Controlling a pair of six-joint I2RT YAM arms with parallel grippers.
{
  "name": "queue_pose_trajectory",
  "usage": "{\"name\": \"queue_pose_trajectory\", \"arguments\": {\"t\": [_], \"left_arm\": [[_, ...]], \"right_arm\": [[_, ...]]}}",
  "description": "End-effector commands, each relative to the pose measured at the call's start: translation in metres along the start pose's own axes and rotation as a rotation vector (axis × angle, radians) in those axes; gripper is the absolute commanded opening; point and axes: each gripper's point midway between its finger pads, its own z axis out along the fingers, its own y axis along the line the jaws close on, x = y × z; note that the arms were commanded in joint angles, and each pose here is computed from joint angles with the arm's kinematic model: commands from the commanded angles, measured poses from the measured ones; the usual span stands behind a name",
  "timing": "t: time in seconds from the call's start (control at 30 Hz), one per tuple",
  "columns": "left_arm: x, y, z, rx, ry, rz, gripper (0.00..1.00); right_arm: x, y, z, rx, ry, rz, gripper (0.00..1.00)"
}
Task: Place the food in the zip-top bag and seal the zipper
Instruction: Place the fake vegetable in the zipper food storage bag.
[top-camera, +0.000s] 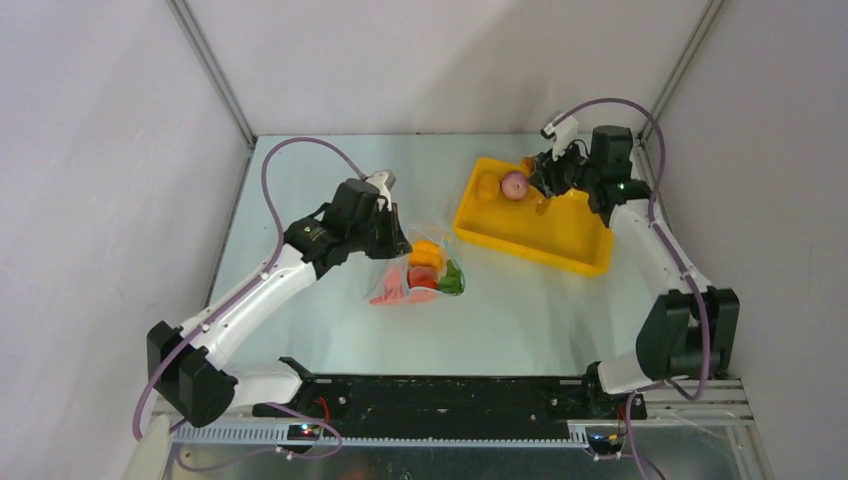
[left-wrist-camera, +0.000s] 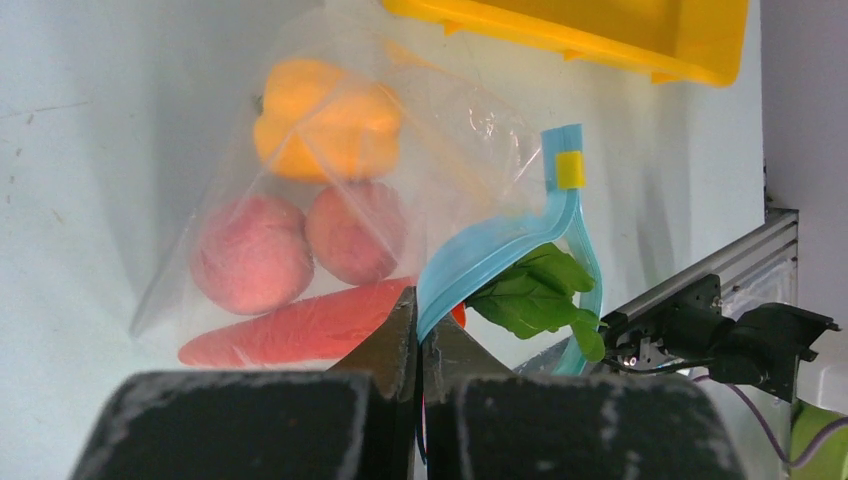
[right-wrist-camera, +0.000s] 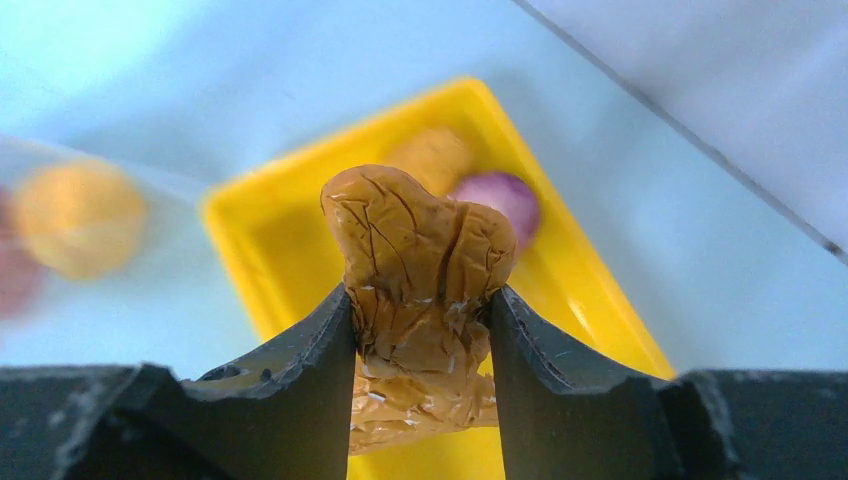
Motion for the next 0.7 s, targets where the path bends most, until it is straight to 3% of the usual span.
{"name": "queue_pose_trajectory", "arguments": {"t": [0.0, 0.13, 0.17, 0.23, 0.4, 0.5, 0.67], "left_arm": [[-0.013, -0.017, -0.001, 0.056, -0.016, -0.044, 0.00], [-0.010, -0.015, 0.001, 0.055, -0.011, -0.058, 0.00], [-0.009, -0.015, 0.002, 0.054, -0.011, -0.059, 0.00], [-0.007, -0.014, 0.003, 0.056, -0.008, -0.061, 0.00], [-0.002, -0.014, 0.002, 0.064, 0.003, -0.059, 0.00], [0.000, -0.012, 0.001, 0.063, 0.002, -0.058, 0.00], [0.000, -0.013, -0.001, 0.077, -0.014, -0.051, 0.00]], "right_arm": [[-0.084, 0.062, -0.023, -0.145, -0.295, 0.158, 0.16], [-0.119, 0.144, -0.052, -0.415, -0.464, 0.240, 0.17], [-0.140, 0.165, -0.070, -0.486, -0.560, 0.184, 0.17], [-0.146, 0.201, -0.086, -0.607, -0.623, 0.164, 0.17], [-0.149, 0.267, -0.099, -0.810, -0.645, 0.140, 0.17], [-0.153, 0.277, -0.091, -0.804, -0.680, 0.166, 0.16], [-0.138, 0.299, -0.060, -0.843, -0.624, 0.274, 0.19]]}}
